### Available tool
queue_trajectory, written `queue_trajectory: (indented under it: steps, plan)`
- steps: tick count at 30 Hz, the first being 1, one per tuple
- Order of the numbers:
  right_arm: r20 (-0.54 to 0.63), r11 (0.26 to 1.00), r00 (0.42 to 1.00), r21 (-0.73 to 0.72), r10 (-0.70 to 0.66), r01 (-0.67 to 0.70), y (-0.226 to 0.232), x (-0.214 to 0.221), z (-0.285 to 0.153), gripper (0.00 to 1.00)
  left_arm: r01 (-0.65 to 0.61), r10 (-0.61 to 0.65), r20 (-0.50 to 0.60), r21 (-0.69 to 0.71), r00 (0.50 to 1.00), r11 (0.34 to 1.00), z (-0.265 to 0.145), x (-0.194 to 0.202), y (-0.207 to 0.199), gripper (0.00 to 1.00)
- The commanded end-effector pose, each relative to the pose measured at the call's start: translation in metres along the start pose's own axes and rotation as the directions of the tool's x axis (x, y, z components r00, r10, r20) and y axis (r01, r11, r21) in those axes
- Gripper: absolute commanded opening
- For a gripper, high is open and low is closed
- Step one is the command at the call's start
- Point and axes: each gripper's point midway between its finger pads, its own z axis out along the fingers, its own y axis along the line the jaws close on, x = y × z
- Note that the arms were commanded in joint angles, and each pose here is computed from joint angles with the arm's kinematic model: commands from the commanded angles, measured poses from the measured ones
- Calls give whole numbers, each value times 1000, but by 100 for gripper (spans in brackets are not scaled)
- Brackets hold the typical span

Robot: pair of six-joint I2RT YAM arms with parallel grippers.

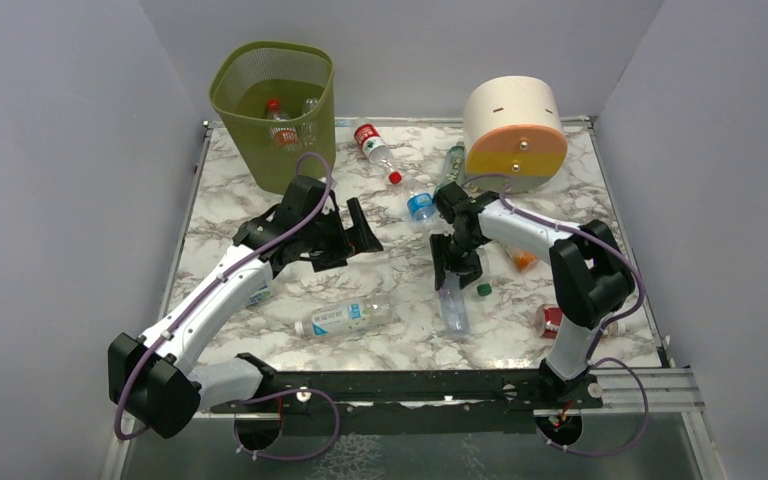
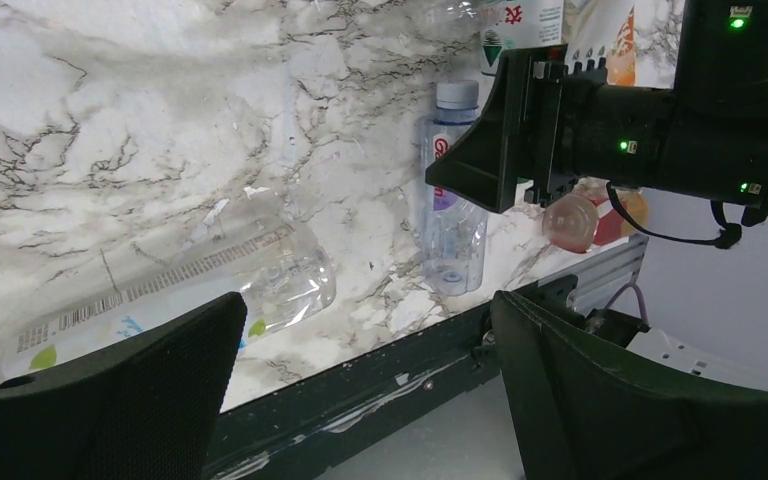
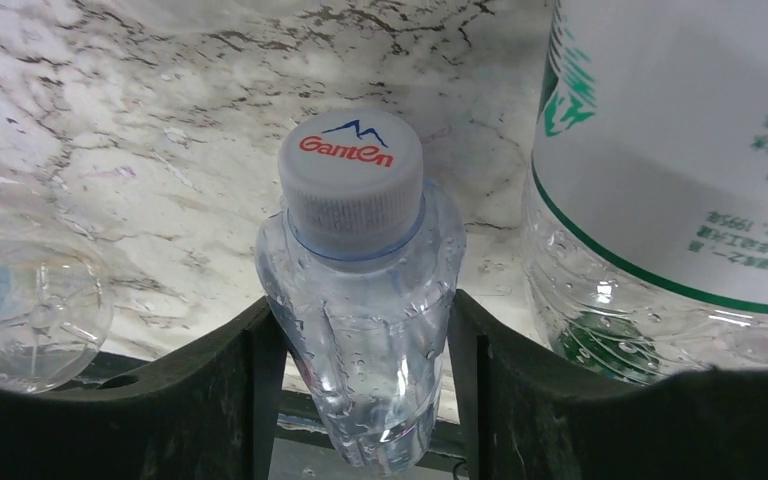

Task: Put the plastic bottles in the bin
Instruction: Pick up the plastic bottle at the center of the board.

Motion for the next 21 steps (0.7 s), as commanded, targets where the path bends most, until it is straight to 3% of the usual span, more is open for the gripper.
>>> queue_trajectory:
  steps: [1,6,21]
  plan:
    - [43,999,999,-32,-30,32,16,-16,-5,55,5,-5,14,45,1000,999,-4,1,-10,99]
    - [76,994,997,-103,-32,40,37,-29,-24,50,-4,1,31,84,1000,996,-8,0,-17,98]
    - [197,951,979,-293,-43,101,103,-81,-104,50,-81,63,101,185,993,979,-10,-15,-42,99]
